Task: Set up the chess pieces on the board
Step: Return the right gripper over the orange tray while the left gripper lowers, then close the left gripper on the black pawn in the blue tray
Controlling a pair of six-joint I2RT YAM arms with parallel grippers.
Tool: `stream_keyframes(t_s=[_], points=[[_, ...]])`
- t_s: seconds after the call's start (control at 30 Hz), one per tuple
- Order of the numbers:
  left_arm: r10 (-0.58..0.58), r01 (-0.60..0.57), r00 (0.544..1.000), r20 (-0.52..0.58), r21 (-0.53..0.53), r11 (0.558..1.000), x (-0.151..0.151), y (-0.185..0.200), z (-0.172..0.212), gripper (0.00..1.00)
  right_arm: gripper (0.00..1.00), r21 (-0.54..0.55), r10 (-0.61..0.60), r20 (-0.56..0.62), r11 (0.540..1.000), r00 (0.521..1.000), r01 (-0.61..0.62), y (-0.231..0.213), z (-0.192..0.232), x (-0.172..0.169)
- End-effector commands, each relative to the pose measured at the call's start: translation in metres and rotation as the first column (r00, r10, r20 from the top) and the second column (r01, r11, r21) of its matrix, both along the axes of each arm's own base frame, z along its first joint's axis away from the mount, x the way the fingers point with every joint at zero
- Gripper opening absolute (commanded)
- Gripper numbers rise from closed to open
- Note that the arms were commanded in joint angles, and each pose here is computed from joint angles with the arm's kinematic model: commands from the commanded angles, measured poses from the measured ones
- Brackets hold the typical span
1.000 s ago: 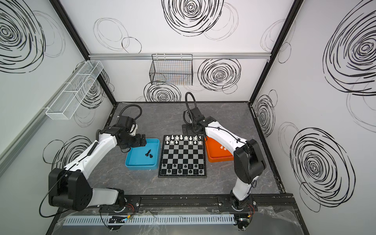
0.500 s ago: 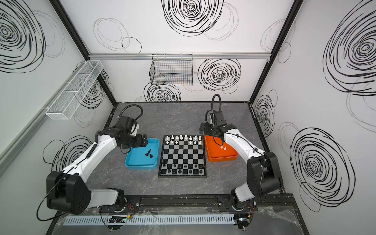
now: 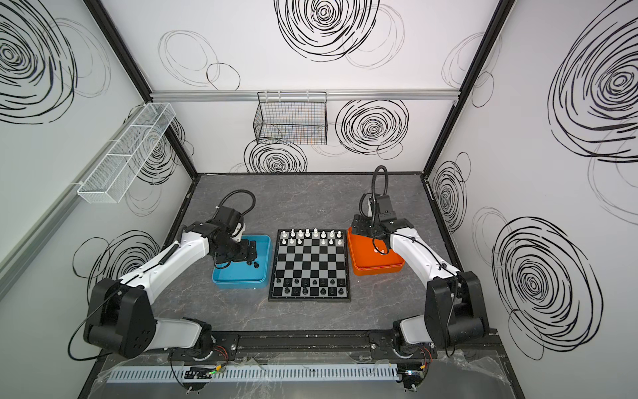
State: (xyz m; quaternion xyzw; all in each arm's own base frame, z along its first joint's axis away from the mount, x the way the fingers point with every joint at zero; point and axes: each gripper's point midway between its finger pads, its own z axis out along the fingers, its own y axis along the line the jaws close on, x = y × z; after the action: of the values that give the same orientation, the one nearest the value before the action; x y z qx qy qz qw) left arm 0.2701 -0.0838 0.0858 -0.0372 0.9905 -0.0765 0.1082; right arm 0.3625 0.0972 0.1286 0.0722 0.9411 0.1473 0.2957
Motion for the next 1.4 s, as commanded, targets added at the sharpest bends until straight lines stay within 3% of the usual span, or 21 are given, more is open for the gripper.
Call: stream_keyframes(t_s=[0.0,0.47,1.37], points=[[0.013,-0.013,1.000,0.015,0.005,1.000,0.005,-0.007,-0.005,0.83,0.80,0.010,0.012,-0.047,1.000,0.999,-0.011,0.001,-0.013,-0.005],[-0.005,0.007,1.000,-0.027,0.064,0.998,0.003,-0.020,-0.028,0.61,0.78,0.028,0.020,-0.083,0.999,0.996,-0.017,-0.007,-0.031,-0.007],[-0.028,0.035,0.996,-0.084,0.088,0.995,0.002,-0.027,-0.056,0.35,0.77,0.051,0.040,-0.173,0.998,0.984,-0.032,-0.014,-0.062,-0.012]])
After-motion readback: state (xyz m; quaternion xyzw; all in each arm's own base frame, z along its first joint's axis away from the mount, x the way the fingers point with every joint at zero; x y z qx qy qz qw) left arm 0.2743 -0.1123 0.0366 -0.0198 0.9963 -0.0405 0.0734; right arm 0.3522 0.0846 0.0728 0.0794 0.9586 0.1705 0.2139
